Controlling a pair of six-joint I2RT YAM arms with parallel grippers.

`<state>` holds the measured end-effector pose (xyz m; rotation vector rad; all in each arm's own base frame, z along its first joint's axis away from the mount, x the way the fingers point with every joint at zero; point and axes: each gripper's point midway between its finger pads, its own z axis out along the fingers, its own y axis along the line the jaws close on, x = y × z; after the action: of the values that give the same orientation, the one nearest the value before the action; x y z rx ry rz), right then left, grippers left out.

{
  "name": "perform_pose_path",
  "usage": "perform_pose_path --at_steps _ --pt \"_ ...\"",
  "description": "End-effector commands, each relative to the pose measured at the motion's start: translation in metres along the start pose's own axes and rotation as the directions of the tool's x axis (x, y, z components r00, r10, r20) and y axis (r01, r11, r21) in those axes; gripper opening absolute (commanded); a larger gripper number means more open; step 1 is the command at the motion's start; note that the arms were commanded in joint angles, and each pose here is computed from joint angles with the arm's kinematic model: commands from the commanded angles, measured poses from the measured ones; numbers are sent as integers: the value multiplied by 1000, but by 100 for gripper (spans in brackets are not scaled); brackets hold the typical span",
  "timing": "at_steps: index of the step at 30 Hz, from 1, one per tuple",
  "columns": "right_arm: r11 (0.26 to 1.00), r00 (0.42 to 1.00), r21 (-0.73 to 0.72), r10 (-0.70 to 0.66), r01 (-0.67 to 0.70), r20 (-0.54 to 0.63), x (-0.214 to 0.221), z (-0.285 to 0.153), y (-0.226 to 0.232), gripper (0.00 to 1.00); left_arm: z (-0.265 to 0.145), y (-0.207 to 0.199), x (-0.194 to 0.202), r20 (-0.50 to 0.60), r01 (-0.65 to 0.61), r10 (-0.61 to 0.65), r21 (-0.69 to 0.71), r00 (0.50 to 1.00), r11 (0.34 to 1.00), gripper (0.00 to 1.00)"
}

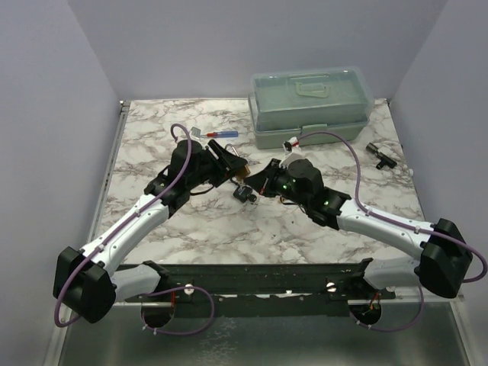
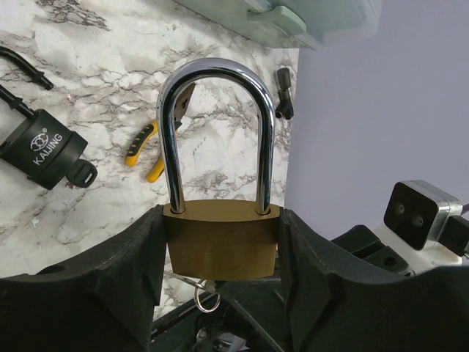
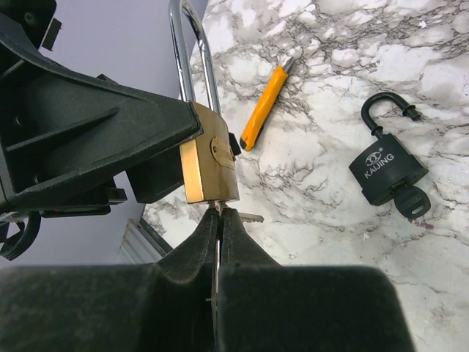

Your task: Unlock with the key

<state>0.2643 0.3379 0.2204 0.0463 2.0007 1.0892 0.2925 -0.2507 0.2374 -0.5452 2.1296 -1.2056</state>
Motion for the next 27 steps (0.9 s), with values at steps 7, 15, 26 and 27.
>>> perform_pose_path --at_steps 7,15,26,27 --pt "999 996 -17 52 -51 75 -16 3 -10 0 -38 -80 24 -108 -3 39 314 993 949 0" --pt "992 992 -98 88 -79 91 -27 2 0 0 -48 -96 24 -109 -5 50 380 993 925 0" --pt "964 990 -245 122 -101 70 -36 -3 22 0 -67 -119 26 -99 -38 98 484 990 874 0" --pt "960 990 -259 126 -105 66 -36 -4 24 0 -68 -120 26 -96 -42 102 489 990 871 0"
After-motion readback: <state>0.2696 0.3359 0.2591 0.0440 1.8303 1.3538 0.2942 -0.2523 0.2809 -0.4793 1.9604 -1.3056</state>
